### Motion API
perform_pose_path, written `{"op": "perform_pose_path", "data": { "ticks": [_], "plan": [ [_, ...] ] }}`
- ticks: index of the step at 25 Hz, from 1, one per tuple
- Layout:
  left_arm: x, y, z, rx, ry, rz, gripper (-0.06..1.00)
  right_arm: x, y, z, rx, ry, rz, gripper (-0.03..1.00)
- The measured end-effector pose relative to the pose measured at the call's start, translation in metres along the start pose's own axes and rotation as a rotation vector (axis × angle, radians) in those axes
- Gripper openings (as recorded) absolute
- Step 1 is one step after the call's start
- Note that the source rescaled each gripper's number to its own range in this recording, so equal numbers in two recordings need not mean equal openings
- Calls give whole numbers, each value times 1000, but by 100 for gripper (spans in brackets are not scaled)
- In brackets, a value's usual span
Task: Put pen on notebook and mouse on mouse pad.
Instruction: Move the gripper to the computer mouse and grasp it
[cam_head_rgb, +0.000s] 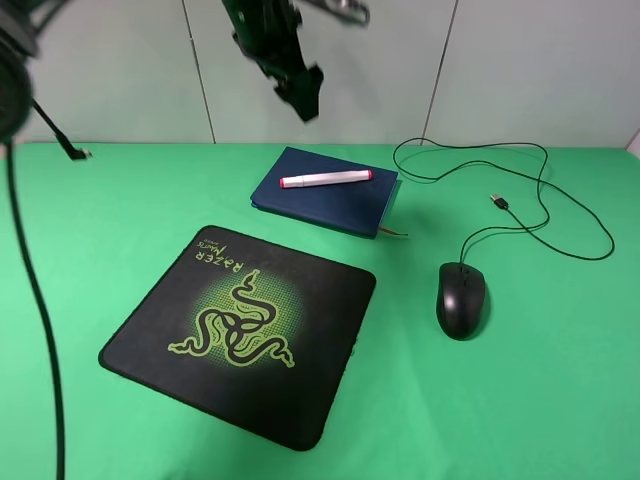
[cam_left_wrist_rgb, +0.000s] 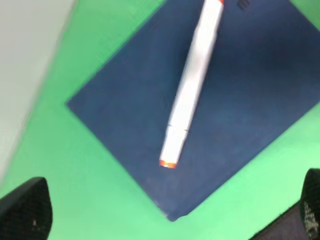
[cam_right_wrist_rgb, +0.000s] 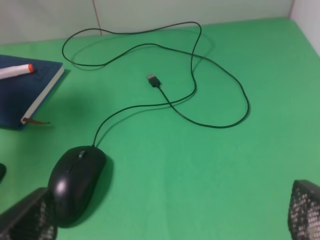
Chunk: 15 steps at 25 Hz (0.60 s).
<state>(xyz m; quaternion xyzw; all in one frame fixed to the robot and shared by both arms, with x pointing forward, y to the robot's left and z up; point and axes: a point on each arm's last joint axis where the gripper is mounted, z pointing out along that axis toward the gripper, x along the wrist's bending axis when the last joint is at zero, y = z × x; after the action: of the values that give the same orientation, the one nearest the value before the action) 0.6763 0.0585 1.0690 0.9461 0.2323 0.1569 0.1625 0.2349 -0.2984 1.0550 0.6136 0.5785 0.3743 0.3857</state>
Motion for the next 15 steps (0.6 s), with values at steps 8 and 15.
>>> {"op": "perform_pose_path", "data": {
  "ticks": [8, 15],
  "plan": [
    [-11, -22, -68, 20, 50, -59, 100, 0, 0, 0, 0, 0, 0, 100],
    [-41, -69, -112, 90, 27, -150, 100, 0, 0, 0, 0, 0, 0, 100]
  ]
}}
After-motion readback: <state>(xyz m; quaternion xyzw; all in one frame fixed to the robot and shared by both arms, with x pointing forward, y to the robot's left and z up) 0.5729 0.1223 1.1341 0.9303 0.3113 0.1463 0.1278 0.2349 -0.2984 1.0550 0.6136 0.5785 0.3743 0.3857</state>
